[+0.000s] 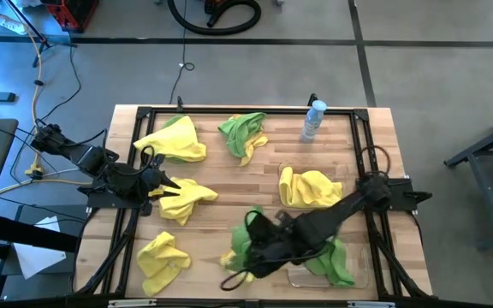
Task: Sort microfiber towel by color & place in baskets
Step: Put the green microfiber towel into the bottom transparent bin
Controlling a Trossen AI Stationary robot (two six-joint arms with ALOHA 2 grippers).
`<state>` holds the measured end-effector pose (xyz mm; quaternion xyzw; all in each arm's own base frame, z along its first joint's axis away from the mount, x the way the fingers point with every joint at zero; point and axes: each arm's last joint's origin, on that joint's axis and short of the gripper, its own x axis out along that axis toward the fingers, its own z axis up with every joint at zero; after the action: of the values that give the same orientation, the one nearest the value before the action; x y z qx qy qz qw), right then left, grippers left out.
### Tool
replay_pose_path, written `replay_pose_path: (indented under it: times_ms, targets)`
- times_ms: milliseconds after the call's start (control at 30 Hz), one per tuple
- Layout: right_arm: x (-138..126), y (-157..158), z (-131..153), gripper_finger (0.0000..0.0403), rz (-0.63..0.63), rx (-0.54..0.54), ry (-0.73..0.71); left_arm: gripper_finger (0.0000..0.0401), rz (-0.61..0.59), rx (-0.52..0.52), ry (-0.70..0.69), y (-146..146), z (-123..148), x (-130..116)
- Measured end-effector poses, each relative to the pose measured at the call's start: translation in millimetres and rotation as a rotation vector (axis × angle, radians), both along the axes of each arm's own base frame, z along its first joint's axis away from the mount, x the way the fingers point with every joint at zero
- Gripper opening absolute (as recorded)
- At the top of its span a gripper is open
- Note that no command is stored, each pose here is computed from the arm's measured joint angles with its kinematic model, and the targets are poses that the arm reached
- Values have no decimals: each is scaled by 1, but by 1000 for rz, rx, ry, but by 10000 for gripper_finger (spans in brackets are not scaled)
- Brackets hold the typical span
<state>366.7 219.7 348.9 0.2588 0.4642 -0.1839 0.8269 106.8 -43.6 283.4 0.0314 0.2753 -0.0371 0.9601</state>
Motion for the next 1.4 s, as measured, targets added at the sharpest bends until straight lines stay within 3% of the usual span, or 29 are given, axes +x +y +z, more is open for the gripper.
replay_pose_path:
  times_ms: [200, 400, 667, 800, 1000, 1167, 1400]
  targets:
    - [-50, 1, 23, 1, -68, 69, 172, 76, 6, 3, -2, 0, 0, 0]
    - [-69, 15, 30, 1, 12, 125, 187, 76, 0, 16, -3, 0, 0, 0]
    - [-95, 38, 20, 0, 133, 128, 280, 76, 47, 15, -25, 1, 1, 1]
    - [-127, 29, 15, 0, 56, 117, 335, 76, 86, 19, -57, 2, 3, 2]
    - [-172, -1, 8, 0, -159, 128, 354, 76, 131, 18, -114, 2, 8, 4]
    - [-174, -4, -14, 0, -231, 197, 346, 76, 157, -11, -119, 2, 8, 4]
    - [-144, 18, -70, 0, -368, 259, 327, 76, 174, -39, -118, 2, 8, 4]
